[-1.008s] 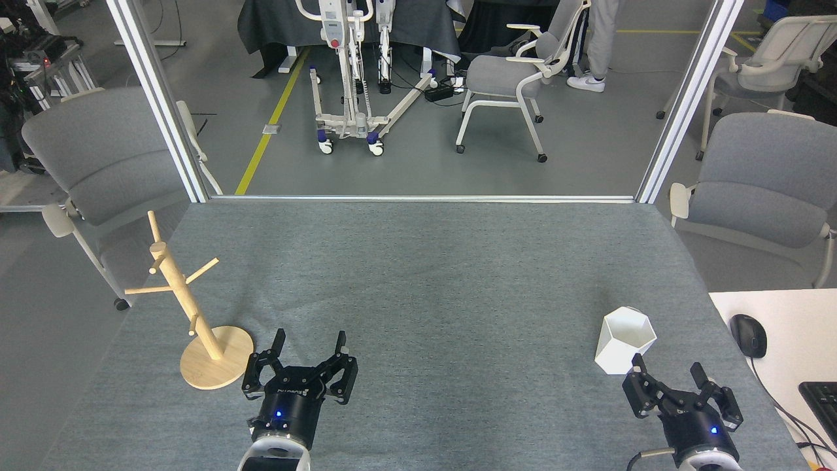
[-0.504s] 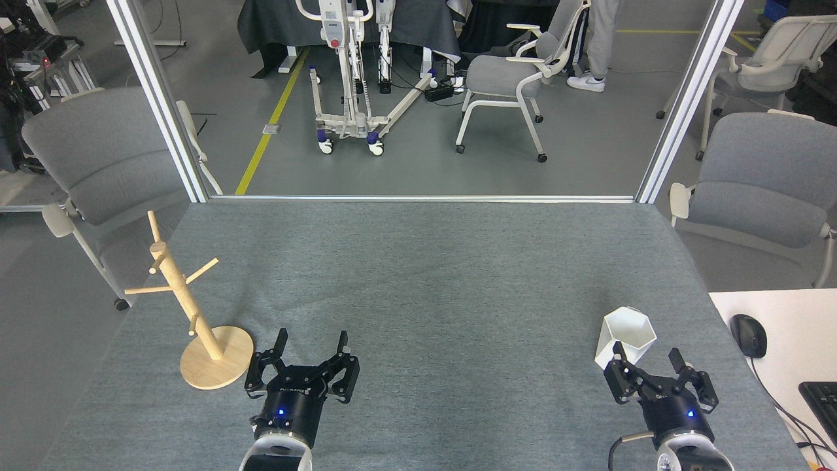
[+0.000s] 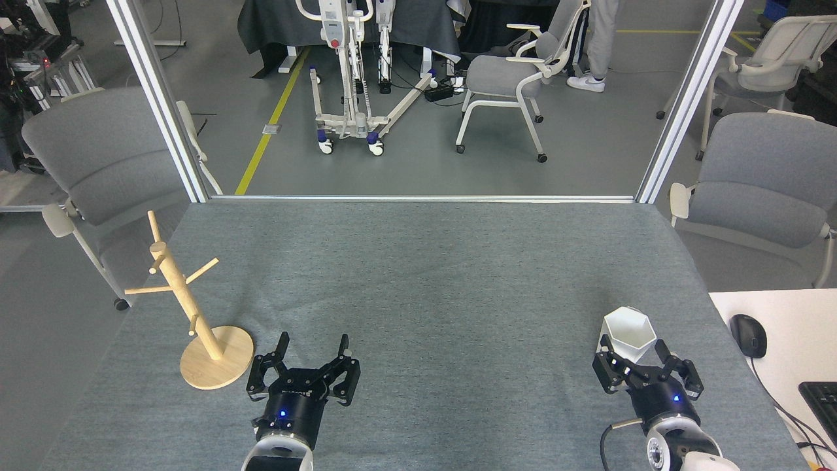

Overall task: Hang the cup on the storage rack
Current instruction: 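Close the right gripper on the white cup's rim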

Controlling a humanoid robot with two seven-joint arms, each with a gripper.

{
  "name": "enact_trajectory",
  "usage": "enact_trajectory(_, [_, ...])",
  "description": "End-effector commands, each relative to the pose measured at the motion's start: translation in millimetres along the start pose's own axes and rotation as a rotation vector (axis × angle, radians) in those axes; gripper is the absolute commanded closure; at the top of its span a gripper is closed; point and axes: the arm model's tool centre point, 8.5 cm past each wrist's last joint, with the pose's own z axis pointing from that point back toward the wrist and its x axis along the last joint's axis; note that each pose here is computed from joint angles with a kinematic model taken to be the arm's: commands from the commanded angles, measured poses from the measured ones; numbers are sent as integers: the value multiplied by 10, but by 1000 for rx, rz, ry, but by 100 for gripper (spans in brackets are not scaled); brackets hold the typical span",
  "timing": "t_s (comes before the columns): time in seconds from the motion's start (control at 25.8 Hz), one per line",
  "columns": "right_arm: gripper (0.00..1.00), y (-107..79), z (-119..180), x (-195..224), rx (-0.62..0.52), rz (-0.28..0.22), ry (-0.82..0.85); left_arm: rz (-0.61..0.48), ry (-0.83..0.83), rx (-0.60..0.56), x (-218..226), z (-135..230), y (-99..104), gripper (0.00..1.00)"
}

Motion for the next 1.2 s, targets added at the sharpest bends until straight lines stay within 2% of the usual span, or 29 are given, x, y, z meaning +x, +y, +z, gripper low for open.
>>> enact_trajectory(0.0, [1,9,5,-17,5,3,2,0,0,-4,0,1,-15,1])
enact_trajectory(0.27, [1,6,-2,-25,5,4,3,0,0,-13,1,5,-46,1])
enact_trajectory(0.58, [1,117,1,-45,34,-4,12,0,0,-19,2,3,-67,1])
enact_trajectory(1.16, [1,-33,-326,-34,49,-29,18,1,0,-28,8,-7,-97,1])
